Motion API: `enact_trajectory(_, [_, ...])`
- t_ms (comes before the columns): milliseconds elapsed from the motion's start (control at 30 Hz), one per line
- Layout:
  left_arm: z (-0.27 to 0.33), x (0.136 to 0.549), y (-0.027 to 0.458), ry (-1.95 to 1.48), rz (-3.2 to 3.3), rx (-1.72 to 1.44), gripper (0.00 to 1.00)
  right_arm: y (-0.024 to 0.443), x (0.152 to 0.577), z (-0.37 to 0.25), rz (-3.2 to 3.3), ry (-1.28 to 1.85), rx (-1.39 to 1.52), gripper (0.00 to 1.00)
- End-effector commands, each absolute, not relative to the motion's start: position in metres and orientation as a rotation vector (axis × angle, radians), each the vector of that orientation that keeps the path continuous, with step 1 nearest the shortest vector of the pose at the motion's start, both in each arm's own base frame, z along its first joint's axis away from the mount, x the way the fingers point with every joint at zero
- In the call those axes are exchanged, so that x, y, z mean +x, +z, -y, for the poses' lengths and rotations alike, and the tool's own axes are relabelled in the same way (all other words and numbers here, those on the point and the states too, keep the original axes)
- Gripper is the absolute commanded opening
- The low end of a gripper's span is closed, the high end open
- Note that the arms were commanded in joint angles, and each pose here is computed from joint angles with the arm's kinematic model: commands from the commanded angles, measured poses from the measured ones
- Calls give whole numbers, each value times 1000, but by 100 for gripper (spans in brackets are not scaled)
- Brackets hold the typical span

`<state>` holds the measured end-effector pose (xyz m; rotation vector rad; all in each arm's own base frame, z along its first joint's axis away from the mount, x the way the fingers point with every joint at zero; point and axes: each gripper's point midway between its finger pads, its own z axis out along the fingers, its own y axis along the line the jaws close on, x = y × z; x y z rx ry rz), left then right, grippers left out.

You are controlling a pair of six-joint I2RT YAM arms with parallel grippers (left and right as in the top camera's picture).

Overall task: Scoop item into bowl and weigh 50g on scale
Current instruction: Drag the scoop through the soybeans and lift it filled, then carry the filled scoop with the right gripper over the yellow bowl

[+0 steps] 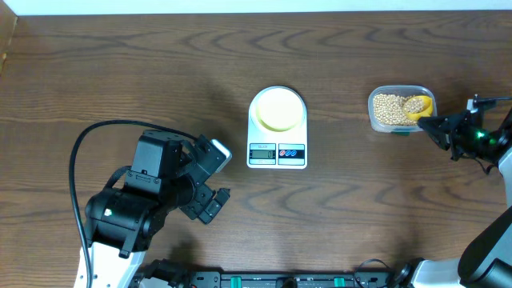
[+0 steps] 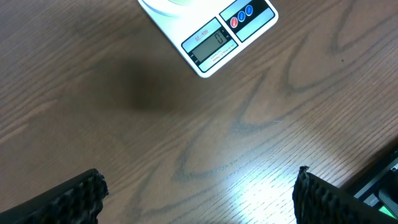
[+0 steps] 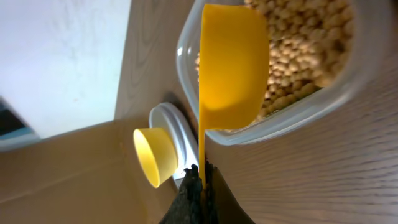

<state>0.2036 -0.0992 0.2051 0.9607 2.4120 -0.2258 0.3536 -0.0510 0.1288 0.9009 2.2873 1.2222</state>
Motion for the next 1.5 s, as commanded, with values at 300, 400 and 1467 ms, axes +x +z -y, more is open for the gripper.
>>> enact_trajectory(300, [98,208,216,-209,-2385,952,98,153,352,31,-2193,1436,711,1])
enact_trajectory(400, [98,208,216,-209,-2385,952,98,158,351,28,-2174,1474,693,1])
enact_trajectory(1467, [98,208,216,-209,-2385,952,98,171,357,-96,-2318,1670,345,1])
